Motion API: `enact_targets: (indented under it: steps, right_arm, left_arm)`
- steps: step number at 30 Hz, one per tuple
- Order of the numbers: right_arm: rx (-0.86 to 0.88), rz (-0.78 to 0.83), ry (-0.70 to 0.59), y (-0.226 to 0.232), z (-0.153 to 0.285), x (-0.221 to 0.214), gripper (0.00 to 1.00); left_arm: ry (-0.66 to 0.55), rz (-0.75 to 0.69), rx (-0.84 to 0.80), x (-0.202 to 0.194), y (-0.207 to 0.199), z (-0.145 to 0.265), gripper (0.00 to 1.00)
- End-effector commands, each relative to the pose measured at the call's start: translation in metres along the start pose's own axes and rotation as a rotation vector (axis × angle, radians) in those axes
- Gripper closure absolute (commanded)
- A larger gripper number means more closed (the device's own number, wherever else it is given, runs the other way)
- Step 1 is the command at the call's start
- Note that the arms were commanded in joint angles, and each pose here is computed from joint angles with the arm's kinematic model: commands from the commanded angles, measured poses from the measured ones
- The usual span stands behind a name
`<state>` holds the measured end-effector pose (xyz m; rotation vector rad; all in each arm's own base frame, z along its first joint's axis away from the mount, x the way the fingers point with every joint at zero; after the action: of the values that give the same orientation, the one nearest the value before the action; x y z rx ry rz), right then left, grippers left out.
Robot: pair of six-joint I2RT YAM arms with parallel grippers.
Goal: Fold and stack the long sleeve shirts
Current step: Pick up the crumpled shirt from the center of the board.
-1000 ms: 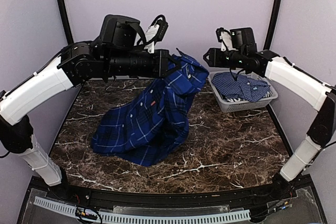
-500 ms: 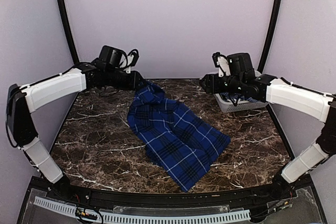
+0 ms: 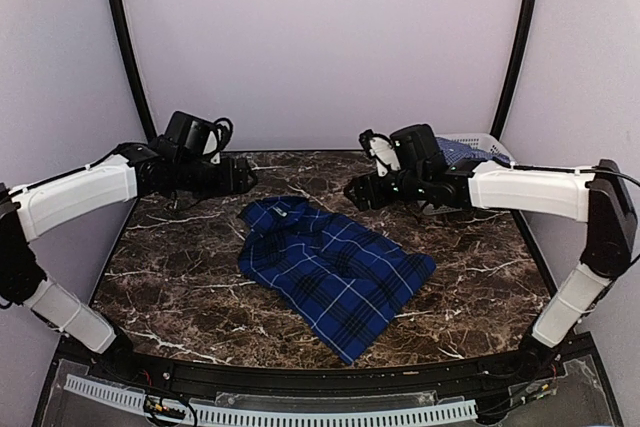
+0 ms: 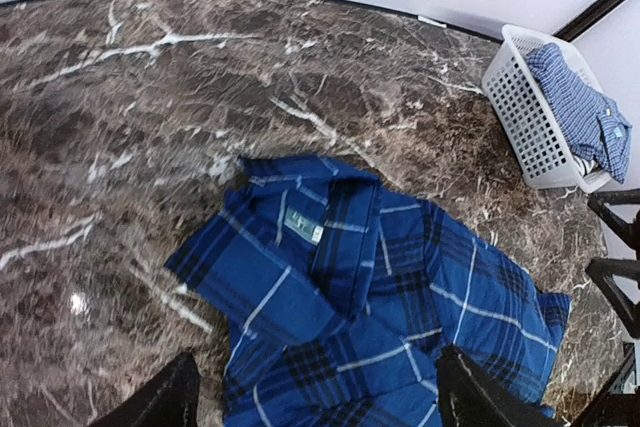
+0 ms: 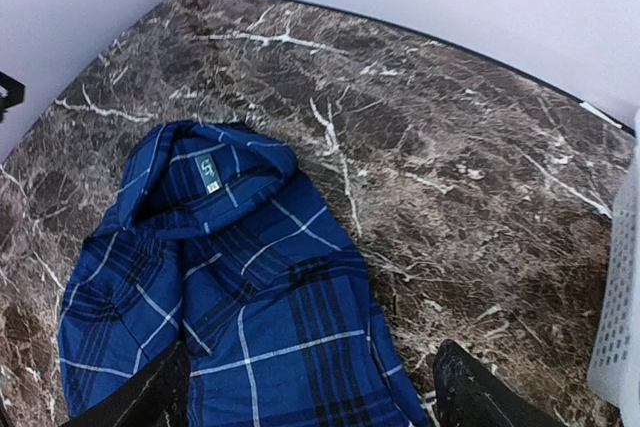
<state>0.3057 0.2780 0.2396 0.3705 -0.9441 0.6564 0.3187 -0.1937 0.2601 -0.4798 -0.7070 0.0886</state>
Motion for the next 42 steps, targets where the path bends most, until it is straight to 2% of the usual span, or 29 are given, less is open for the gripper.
enact_targets:
  steps: [1, 7, 13, 19, 26, 31, 35, 38, 39, 41, 42]
  right_arm:
    - [0.038, 0.069, 0.026, 0.016, -0.029, 0.008, 0.19]
    - [0.064, 0.083, 0.109, 0.027, -0.07, 0.003, 0.23]
    - [0.049, 0.08, 0.176, 0.032, -0.099, -0.007, 0.23]
    - [0.033, 0.069, 0.25, 0.032, -0.12, -0.02, 0.24]
    - [0.021, 0.049, 0.291, 0.032, -0.14, -0.032, 0.25]
    - [0.005, 0.026, 0.297, 0.031, -0.156, -0.037, 0.29]
    - [0.013, 0.001, 0.314, 0.033, -0.169, -0.042, 0.36]
    - [0.006, -0.015, 0.305, 0.033, -0.173, -0.04, 0.44]
    - [-0.002, -0.018, 0.302, 0.032, -0.173, -0.039, 0.49]
    - [-0.011, -0.017, 0.297, 0.031, -0.174, -0.035, 0.59]
    - [-0.014, -0.016, 0.298, 0.031, -0.174, -0.034, 0.67]
  left_arm:
    - [0.063, 0.155, 0.085, -0.049, 0.038, 0.013, 0.21]
    - [0.143, 0.263, 0.045, -0.097, 0.056, 0.017, 0.24]
    - [0.213, 0.301, -0.005, -0.133, 0.043, 0.006, 0.29]
    - [0.222, 0.378, 0.034, -0.152, 0.046, -0.012, 0.32]
    - [0.233, 0.413, 0.061, -0.161, 0.05, -0.032, 0.33]
    - [0.254, 0.439, 0.072, -0.169, 0.051, -0.044, 0.37]
    - [0.242, 0.446, 0.066, -0.167, 0.049, -0.05, 0.49]
    - [0.232, 0.439, 0.073, -0.164, 0.048, -0.05, 0.66]
    - [0.213, 0.434, 0.078, -0.161, 0.047, -0.05, 0.7]
    - [0.192, 0.416, 0.107, -0.157, 0.048, -0.048, 0.87]
    - [0.186, 0.403, 0.118, -0.156, 0.048, -0.047, 0.91]
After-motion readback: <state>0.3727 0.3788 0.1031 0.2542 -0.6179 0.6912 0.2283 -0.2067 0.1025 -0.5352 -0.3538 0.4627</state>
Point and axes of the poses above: each gripper's point midway between its finger pads, its own z axis back along the fingers, its own y axis along the line the jaws close on, x = y × z, the point moved 8 cm from there along z, back along the fingers, and after that the axes turned 9 degrees about z, right-handed, at the moved point
